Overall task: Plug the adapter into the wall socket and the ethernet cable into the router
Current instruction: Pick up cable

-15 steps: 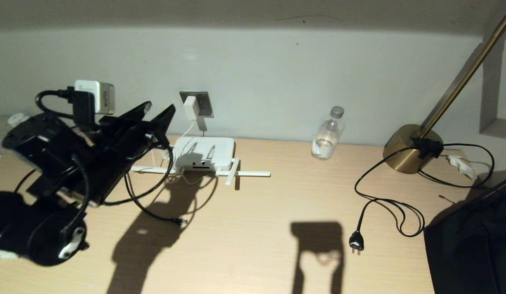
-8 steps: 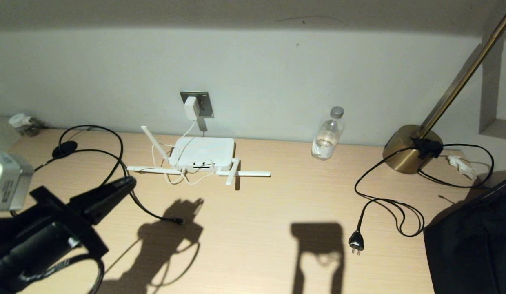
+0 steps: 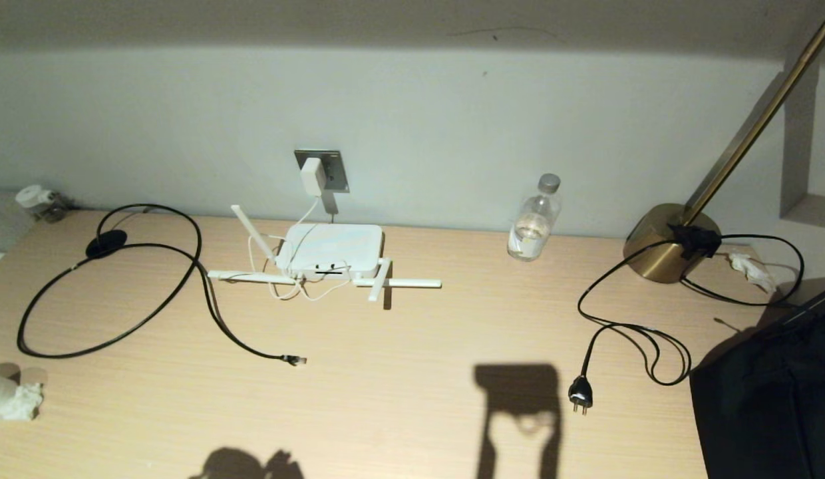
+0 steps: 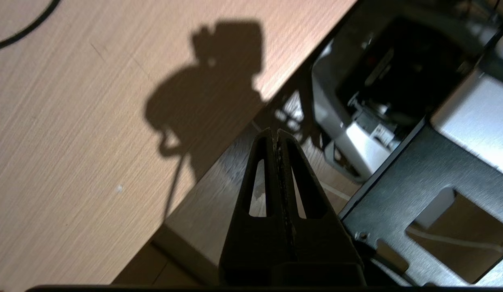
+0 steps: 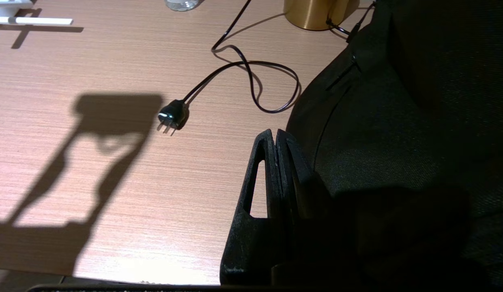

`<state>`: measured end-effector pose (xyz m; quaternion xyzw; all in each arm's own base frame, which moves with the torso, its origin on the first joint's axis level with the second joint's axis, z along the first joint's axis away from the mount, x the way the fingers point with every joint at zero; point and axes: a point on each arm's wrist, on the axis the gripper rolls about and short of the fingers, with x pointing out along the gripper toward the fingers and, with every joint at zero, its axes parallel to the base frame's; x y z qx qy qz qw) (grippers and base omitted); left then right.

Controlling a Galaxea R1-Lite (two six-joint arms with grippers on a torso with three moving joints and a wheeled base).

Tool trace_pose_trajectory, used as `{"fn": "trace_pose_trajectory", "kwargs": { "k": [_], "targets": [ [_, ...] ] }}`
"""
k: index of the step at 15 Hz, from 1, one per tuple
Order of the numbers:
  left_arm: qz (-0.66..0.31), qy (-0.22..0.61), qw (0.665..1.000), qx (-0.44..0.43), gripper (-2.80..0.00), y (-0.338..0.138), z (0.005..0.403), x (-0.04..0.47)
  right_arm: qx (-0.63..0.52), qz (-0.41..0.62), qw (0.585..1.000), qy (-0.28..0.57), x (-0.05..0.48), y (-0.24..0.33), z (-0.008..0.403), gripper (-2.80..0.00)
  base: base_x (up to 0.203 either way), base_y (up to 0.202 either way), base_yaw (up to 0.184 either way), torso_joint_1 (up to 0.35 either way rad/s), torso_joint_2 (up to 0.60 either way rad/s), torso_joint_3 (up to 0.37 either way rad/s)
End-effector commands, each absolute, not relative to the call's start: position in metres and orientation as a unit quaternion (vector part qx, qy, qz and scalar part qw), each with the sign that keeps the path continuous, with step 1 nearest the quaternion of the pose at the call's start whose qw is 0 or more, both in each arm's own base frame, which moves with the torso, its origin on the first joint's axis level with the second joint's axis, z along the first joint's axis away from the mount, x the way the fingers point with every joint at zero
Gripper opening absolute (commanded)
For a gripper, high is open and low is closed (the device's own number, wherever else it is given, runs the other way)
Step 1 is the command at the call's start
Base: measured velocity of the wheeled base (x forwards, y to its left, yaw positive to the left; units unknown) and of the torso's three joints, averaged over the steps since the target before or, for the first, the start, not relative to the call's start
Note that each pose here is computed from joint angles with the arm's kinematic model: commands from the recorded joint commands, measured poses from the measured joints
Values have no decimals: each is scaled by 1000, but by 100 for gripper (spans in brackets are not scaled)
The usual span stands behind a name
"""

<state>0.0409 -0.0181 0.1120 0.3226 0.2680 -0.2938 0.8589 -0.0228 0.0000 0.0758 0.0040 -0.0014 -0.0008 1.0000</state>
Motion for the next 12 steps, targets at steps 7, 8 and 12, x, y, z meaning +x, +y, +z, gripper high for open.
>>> {"fn": "trace_pose_trajectory", "kwargs": {
  "k": [7, 8, 12],
  "targets": [
    [-266, 331, 821, 382, -280, -42, 98, 95, 4, -1, 1000, -1, -23, 0, 76, -280, 0, 0, 0, 0, 0, 0],
    [-263, 330, 822, 384, -280, -43, 93, 97, 4, -1, 1000, -1, -23, 0, 76, -280, 0, 0, 0, 0, 0, 0],
    [-248, 328, 824, 389, 0, -41, 89, 95, 4, -1, 1000, -1, -23, 0, 76, -280, 0, 0, 0, 0, 0, 0]
  ]
}}
